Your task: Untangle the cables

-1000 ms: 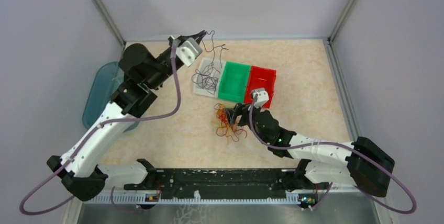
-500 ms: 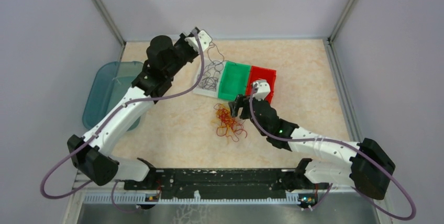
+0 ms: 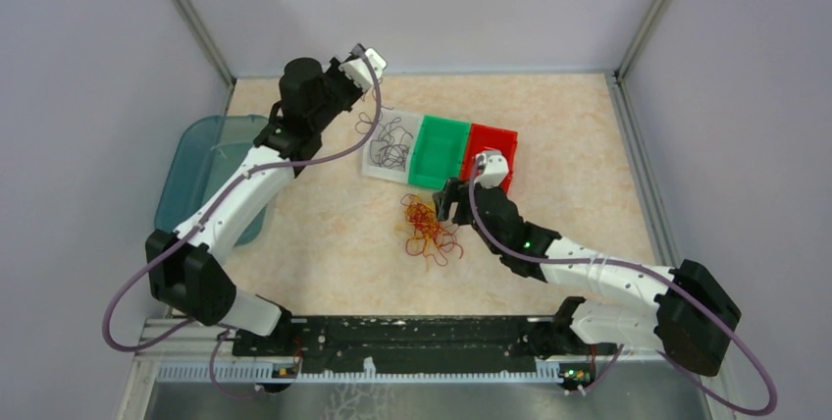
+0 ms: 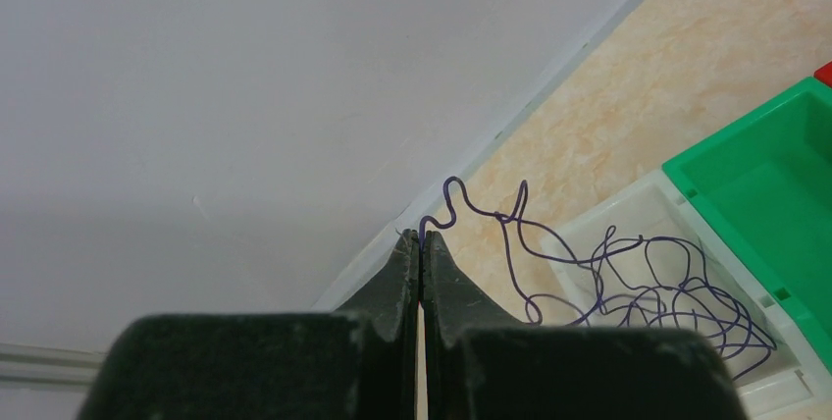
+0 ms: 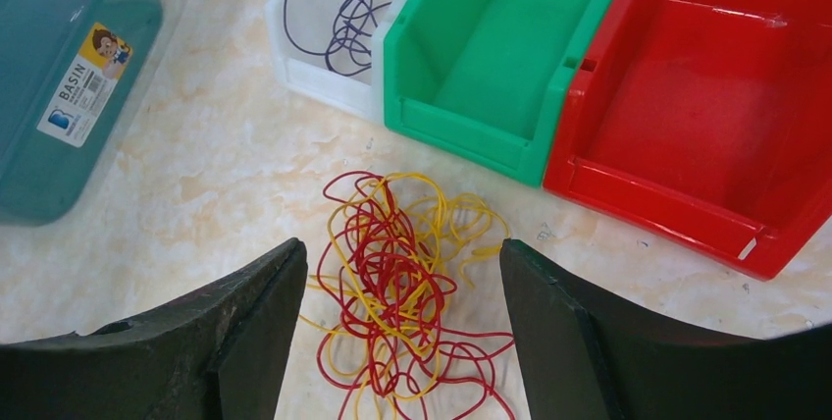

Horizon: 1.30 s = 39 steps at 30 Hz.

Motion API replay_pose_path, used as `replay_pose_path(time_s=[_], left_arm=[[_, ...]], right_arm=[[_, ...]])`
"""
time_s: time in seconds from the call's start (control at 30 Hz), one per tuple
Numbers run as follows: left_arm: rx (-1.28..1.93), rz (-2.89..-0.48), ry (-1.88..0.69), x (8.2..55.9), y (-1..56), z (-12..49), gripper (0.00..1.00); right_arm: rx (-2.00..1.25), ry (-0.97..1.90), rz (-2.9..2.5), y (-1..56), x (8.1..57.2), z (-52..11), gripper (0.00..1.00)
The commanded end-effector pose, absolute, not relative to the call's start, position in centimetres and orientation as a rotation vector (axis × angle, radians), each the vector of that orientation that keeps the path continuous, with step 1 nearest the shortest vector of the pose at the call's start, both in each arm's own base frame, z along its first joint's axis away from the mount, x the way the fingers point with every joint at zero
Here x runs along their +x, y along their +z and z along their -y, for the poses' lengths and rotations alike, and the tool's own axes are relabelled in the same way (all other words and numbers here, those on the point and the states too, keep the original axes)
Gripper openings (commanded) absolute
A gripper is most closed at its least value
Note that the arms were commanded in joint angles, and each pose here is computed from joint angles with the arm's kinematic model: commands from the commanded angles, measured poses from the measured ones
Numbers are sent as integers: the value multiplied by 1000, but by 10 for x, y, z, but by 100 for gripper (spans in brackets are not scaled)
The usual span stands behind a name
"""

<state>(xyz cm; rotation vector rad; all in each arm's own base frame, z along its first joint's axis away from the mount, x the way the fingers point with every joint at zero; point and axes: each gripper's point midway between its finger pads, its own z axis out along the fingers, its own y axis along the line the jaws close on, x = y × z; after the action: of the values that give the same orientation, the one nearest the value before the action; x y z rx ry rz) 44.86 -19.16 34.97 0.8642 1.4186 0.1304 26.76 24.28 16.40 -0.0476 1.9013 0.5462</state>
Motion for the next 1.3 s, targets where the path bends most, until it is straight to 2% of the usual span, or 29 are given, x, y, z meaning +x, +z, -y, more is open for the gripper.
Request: replay_pose_path(time_s=[0.0,0.33,0.87,1.07,1.27], left_arm=[[844,-1395,93,454,353,195,0],[879,-1463,-67,454,326,217,1],[854,-1509,-266,465,320,262,0],[858,-1536,-212,477,302,265,0],[927,-1567,31,487,251,236,0]], right_arm=[[-6,592,-1849,189,274,-247,73],[10,584,-1837,196,274,-240,72],[32,551,-1829,194,276,-228,72],[52,546,-1829,190,277,-219,72],[58,546,-1830,187,279,-217,72]])
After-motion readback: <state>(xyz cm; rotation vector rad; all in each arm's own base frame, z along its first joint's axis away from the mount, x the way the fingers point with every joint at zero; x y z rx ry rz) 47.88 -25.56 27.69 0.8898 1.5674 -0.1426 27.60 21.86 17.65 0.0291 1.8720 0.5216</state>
